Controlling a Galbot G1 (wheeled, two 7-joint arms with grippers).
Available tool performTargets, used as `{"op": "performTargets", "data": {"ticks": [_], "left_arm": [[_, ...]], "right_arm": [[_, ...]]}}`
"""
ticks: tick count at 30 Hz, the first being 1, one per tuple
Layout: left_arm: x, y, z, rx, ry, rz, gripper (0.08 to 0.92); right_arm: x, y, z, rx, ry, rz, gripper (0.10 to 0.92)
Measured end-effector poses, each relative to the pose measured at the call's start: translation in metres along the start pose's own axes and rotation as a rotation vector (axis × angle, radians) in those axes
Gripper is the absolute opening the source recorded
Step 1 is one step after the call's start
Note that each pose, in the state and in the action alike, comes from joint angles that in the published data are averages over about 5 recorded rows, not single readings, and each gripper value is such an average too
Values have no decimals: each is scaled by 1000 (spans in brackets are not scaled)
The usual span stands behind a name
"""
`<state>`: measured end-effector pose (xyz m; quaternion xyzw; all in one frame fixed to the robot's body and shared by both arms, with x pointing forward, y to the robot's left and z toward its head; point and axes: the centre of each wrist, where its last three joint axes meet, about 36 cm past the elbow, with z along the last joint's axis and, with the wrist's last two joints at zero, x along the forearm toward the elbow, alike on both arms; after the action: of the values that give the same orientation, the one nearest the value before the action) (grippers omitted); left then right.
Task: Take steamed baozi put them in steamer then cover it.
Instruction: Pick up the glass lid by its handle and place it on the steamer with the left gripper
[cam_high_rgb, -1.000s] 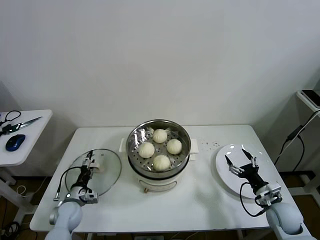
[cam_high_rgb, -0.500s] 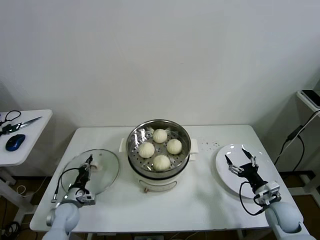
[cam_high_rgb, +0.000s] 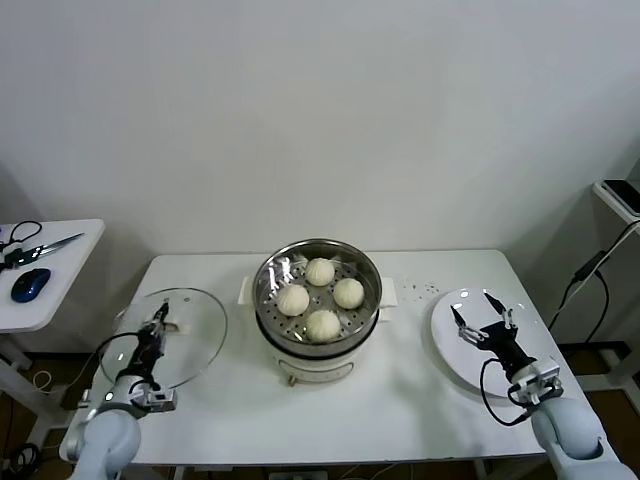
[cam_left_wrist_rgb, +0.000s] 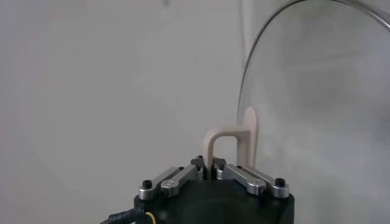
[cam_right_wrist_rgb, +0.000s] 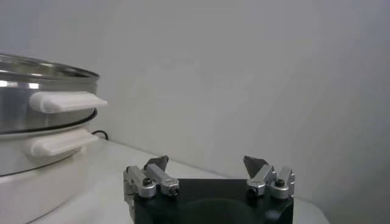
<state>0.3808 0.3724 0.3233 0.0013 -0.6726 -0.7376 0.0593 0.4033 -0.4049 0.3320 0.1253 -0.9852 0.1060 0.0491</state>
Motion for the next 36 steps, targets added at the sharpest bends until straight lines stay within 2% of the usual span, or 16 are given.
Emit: {"op": "performTargets", "data": {"ticks": [9,15,19,24,36], "left_arm": [[40,66,-16,-35,73,-100,151],[52,106,-36,-33,116,-164,151],[53,126,-54,-16,127,-189,151],[49,143,-91,28,106,-198,151],[34,175,-197,96,-10,-164,151]], "right_arm": [[-6,-4,1,13,3,-7,823],[-11,-6,2,20,7,-16,823],[-15,-6,2,26,8,-21,823],[-18,-5,2,29,11,-24,823],[-15,-13,9,34,23,-5,823]]}}
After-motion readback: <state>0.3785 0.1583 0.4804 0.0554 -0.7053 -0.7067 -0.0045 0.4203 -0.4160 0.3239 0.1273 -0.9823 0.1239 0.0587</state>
